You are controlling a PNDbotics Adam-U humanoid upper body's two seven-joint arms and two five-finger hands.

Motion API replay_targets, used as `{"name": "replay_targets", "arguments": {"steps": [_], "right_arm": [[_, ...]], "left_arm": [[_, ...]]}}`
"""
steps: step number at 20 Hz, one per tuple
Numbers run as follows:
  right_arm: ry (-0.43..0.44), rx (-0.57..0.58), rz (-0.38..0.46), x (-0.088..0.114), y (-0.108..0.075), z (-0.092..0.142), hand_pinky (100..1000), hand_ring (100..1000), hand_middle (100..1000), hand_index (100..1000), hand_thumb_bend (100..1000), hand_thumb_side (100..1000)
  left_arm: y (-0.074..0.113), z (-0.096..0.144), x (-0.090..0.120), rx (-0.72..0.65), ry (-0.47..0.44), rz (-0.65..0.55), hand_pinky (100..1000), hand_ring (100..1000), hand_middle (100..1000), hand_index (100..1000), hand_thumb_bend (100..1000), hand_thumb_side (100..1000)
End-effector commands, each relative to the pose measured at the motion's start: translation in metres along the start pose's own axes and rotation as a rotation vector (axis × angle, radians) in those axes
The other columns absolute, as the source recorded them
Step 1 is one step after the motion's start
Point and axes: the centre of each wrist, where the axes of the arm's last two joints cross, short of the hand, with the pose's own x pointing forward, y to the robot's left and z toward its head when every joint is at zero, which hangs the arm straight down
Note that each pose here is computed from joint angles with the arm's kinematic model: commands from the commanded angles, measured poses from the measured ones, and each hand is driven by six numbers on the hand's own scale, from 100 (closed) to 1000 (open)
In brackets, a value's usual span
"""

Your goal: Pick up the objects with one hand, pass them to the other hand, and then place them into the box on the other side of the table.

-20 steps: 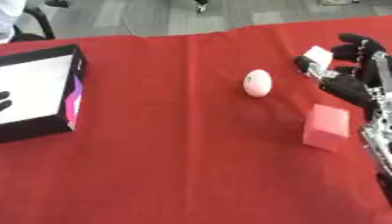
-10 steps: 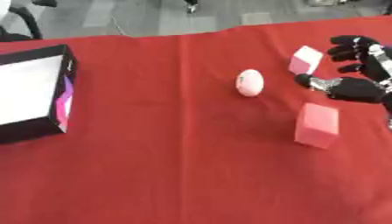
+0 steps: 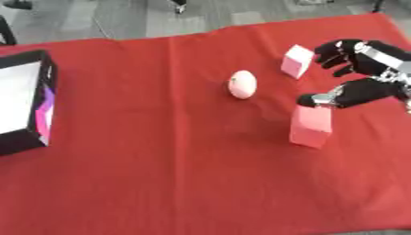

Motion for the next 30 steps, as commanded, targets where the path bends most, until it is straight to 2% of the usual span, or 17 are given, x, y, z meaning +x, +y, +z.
{"name": "replay_targets", "arguments": {"steps": [1,11,12,13,14,20,30], "right_arm": [[-0.005,0.037,0.084,0.013,-0.013,0.002,812,848,785,870,695,201],[0.061,0.126,0.218,0.018,-0.015,0.001,843,868,812,877,705,154],[0.075,0.133,0.229,0.017,-0.015,0.001,846,869,814,875,698,164],[0.089,0.135,0.239,0.017,-0.014,0.001,848,870,815,871,677,225],[0.102,0.131,0.249,0.016,-0.013,0.001,849,871,814,862,672,240],[0.154,0.131,0.295,0.011,-0.005,0.001,861,875,822,864,666,246],[0.203,0.199,0.323,0.004,0.007,0.001,872,882,834,883,667,234]], "left_arm": [[0.010,-0.005,0.009,0.003,-0.027,-0.031,780,731,720,788,212,803],[0.009,-0.005,0.008,-0.006,-0.023,-0.033,780,730,719,787,208,805],[0.009,-0.005,0.008,-0.007,-0.023,-0.032,779,728,717,787,208,805],[0.009,-0.005,0.008,-0.008,-0.024,-0.032,779,727,717,787,209,805],[0.009,-0.005,0.008,-0.008,-0.024,-0.030,780,728,717,787,209,805],[0.007,-0.005,0.008,-0.015,-0.022,-0.027,779,728,718,787,208,806],[0.005,-0.004,0.007,-0.026,-0.017,-0.024,780,730,719,787,206,810]]}}
